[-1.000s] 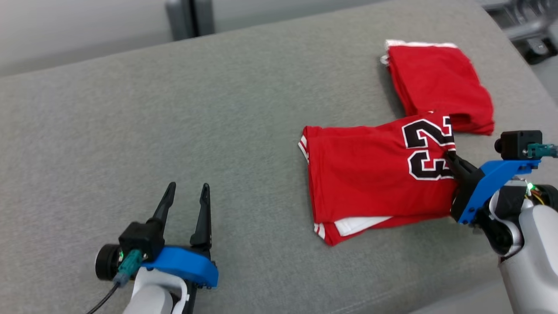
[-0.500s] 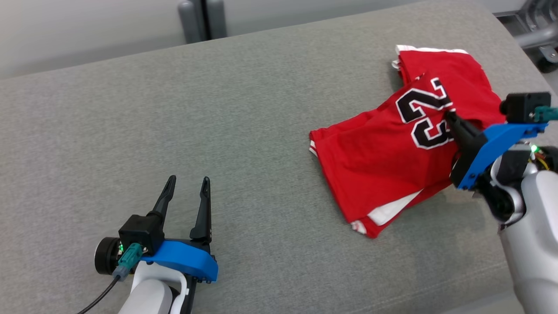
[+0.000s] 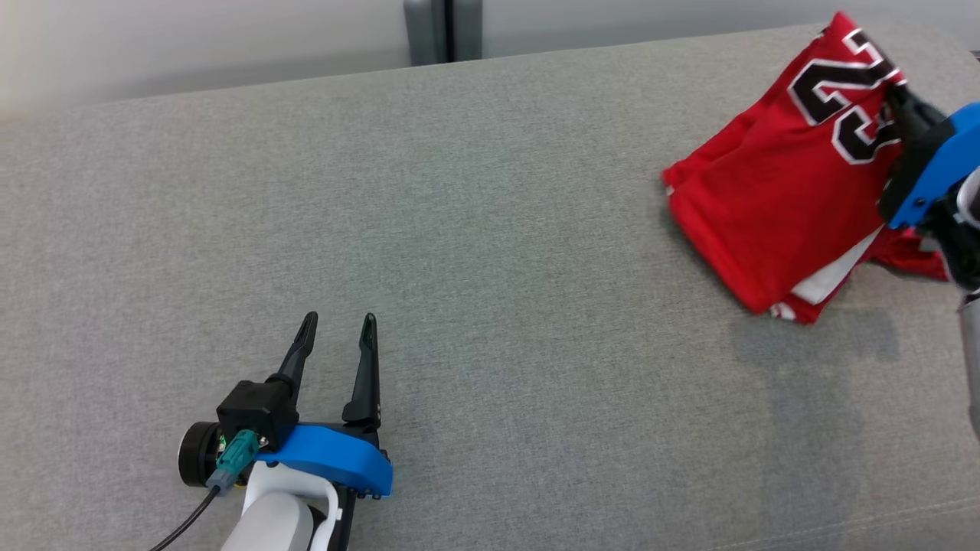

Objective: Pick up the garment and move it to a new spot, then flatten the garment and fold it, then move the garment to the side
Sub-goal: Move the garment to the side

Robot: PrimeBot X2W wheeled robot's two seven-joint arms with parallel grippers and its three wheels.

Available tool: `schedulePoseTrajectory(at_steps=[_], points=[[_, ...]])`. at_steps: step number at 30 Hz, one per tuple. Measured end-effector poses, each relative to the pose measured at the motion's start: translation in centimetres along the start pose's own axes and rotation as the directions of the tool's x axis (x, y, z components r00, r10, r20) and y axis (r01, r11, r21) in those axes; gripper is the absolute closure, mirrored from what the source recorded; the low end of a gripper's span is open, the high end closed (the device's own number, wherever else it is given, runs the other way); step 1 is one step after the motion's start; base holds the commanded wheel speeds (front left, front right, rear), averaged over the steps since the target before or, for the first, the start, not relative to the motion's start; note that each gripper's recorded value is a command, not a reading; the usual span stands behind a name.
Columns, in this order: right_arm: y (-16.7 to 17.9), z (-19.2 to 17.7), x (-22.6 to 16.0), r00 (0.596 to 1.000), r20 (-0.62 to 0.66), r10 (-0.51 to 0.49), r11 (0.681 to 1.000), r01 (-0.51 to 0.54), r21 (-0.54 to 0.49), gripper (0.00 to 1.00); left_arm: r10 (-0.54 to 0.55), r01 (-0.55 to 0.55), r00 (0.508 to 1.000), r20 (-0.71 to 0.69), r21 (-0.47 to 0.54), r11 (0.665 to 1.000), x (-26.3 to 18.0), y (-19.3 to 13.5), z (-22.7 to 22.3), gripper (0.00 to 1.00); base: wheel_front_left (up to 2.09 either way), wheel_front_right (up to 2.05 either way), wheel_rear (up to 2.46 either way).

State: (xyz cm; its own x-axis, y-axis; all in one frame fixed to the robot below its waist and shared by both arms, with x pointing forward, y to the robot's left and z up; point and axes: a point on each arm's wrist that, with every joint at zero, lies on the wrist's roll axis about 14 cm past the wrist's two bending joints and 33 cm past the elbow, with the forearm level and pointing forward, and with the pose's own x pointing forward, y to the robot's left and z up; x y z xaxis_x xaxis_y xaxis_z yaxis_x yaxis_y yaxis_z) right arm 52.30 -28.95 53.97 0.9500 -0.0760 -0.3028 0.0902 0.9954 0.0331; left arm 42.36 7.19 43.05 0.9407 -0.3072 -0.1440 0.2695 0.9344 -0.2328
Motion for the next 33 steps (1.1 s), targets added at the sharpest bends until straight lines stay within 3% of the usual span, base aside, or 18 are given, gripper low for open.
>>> schedulePoseTrajectory(at_steps=[11, 24, 25, 26, 27, 29, 33], points=[[-3.8, 3.1, 0.8, 0.992, 0.056, -0.115, 0.993, 0.115, 0.016, 1.00, 0.032, -0.032, 0.999, -0.006, -0.007, 0.999, -0.4, 1.1, -0.3, 0.00, 0.00, 0.00, 0.00], [-8.6, 0.8, 2.2, 0.962, -0.028, -0.272, 0.948, 0.263, -0.177, 1.00, 0.047, -0.047, 0.998, -0.042, -0.003, 0.999, 0.0, 2.2, -1.8, 0.00, 0.00, 0.00, 0.00], [-8.8, 0.6, 2.3, 0.959, -0.031, -0.282, 0.941, 0.270, -0.204, 0.92, 0.051, -0.051, 0.998, -0.045, -0.003, 0.999, 0.0, 2.3, -1.9, 0.00, 0.00, 0.00, 0.00], [-9.1, 0.4, 2.4, 0.955, -0.037, -0.294, 0.930, 0.277, -0.240, 0.57, 0.054, -0.054, 0.997, -0.047, -0.003, 0.999, 0.0, 2.5, -2.0, 0.00, 0.00, 0.00, 0.00], [-9.5, 0.3, 2.4, 0.951, -0.036, -0.308, 0.920, 0.287, -0.268, 0.00, 0.057, -0.057, 0.997, -0.049, -0.003, 0.998, 0.0, 2.6, -2.0, 0.00, 0.00, 0.00, 0.00], [-10.1, 0.2, 2.3, 0.943, -0.034, -0.332, 0.897, 0.304, -0.320, 0.00, 0.060, -0.060, 0.997, -0.050, -0.002, 0.998, 0.0, 2.7, -2.1, 0.00, 0.00, 0.00, 0.00], [-10.0, -0.4, 2.4, 0.941, -0.032, -0.338, 0.898, 0.312, -0.312, 0.00, 0.063, -0.063, 0.997, -0.051, -0.002, 0.998, 0.1, 2.8, -2.1, 0.00, 0.00, 0.00, 0.00]])
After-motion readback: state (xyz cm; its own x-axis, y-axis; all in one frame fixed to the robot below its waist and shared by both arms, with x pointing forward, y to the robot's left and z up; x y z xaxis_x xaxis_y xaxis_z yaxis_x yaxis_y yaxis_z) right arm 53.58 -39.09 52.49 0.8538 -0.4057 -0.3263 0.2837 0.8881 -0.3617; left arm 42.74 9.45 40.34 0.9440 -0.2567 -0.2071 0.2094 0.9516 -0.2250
